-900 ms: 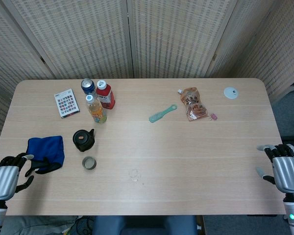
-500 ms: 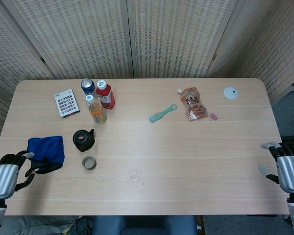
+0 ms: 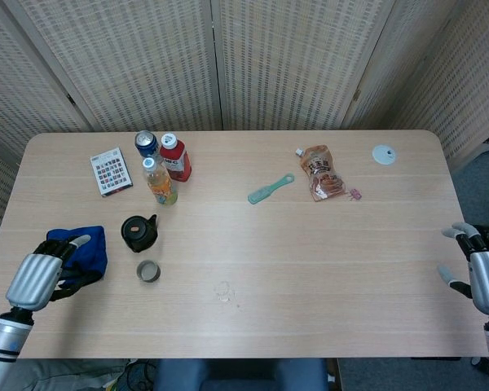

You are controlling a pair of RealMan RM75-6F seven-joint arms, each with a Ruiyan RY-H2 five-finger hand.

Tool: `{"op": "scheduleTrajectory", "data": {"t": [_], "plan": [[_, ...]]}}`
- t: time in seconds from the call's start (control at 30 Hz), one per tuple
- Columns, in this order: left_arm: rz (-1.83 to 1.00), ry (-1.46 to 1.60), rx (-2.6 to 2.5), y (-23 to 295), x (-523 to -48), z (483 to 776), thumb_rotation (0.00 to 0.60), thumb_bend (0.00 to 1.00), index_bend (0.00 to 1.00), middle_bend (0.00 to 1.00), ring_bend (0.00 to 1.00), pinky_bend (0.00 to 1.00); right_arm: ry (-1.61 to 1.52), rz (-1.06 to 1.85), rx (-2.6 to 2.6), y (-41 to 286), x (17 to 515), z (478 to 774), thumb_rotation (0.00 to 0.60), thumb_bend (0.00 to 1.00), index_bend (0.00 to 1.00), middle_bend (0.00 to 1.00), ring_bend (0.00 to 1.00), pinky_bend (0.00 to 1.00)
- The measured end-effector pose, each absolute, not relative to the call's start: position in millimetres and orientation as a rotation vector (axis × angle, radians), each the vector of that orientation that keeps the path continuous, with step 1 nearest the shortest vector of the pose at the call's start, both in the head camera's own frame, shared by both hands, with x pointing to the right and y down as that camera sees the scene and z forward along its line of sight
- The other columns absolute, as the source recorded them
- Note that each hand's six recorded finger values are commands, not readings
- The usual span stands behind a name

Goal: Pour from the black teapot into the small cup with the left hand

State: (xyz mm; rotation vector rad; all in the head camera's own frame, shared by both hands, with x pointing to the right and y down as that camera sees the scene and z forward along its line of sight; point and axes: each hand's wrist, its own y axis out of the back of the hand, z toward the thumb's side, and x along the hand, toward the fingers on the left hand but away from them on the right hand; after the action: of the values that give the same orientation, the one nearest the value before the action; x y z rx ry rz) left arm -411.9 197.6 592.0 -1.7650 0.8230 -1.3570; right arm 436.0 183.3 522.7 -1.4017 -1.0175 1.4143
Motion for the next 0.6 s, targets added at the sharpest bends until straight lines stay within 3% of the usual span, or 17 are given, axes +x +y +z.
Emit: {"op": "scheduleTrajectory", "data": {"t": [0.1,0.3,0.6], "plan": [[-1.363,0.764,-1.807,186,-399,605,0.600,0.23,0.00,0.07,0.18,0.20,-1.009,1.418,-1.405,182,435,524,0.600,0.16,0.32,0.25,0.22,0.24],[-1.364,0.696,-1.833,158,-369,626,0.600,0.21,0.00,0.01,0.14,0.20,-1.005,1.419,-1.408,181,434,526,0.600,0.16,0.32,0.25,0.22,0.24],[-1.401,0.669,-1.888,137,-344,655,0.600,0.20,0.00,0.00,0.09,0.15,-0.995,1.432,-1.411,183,436,527,0.600,0.16,0.32,0.24,0.22,0.24]]}}
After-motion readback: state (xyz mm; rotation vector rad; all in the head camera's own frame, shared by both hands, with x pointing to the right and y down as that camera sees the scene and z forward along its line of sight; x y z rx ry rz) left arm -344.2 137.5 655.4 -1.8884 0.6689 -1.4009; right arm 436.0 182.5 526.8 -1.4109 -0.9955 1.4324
